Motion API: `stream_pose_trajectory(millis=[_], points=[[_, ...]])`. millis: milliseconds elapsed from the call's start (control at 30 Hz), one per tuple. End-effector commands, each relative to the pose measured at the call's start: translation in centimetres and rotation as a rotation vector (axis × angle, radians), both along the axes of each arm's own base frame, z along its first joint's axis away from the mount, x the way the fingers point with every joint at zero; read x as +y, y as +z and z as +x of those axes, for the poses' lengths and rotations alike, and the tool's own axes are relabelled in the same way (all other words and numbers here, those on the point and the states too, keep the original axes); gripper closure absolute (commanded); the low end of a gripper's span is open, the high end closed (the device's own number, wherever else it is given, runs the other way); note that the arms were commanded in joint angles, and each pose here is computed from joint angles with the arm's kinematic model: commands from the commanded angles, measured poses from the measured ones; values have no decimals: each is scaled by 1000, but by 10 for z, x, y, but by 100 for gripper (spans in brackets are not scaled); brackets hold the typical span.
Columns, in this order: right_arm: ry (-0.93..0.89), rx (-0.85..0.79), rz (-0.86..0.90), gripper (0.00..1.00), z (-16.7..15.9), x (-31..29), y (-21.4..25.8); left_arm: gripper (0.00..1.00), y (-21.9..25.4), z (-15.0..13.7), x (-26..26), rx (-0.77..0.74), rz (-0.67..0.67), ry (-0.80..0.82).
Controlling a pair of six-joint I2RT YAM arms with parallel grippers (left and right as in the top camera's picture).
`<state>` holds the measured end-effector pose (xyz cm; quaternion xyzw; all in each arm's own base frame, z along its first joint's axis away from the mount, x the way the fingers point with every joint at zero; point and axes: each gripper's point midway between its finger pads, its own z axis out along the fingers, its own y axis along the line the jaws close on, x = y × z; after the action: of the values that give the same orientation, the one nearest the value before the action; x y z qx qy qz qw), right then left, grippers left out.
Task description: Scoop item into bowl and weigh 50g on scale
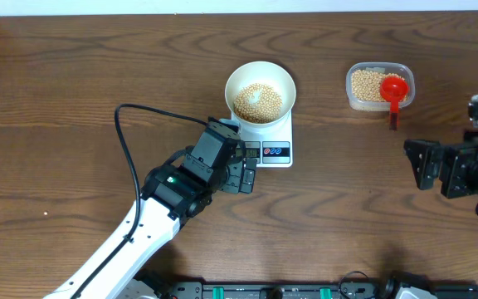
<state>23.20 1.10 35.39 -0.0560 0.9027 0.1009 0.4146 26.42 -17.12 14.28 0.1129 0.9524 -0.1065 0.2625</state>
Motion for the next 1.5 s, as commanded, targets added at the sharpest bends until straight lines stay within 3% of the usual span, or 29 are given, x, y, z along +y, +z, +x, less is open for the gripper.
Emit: stream_pose_trajectory(millis=[0, 267, 633, 1033, 1467], points=[[24, -86, -44, 1, 3, 2, 0, 2, -3, -1, 3, 3, 14, 6], [7, -359, -162, 1, 18, 0, -27, 2, -3, -1, 3, 3, 14, 7], [-41, -580, -229, 1, 16, -3, -98, 1, -3, -1, 3, 3, 14, 6], [-41, -724, -239, 1, 14, 2, -153, 1, -3, -1, 3, 3, 14, 7], [-38, -744, -238, 1, 14, 4, -179, 2, -3, -1, 3, 3, 14, 6]])
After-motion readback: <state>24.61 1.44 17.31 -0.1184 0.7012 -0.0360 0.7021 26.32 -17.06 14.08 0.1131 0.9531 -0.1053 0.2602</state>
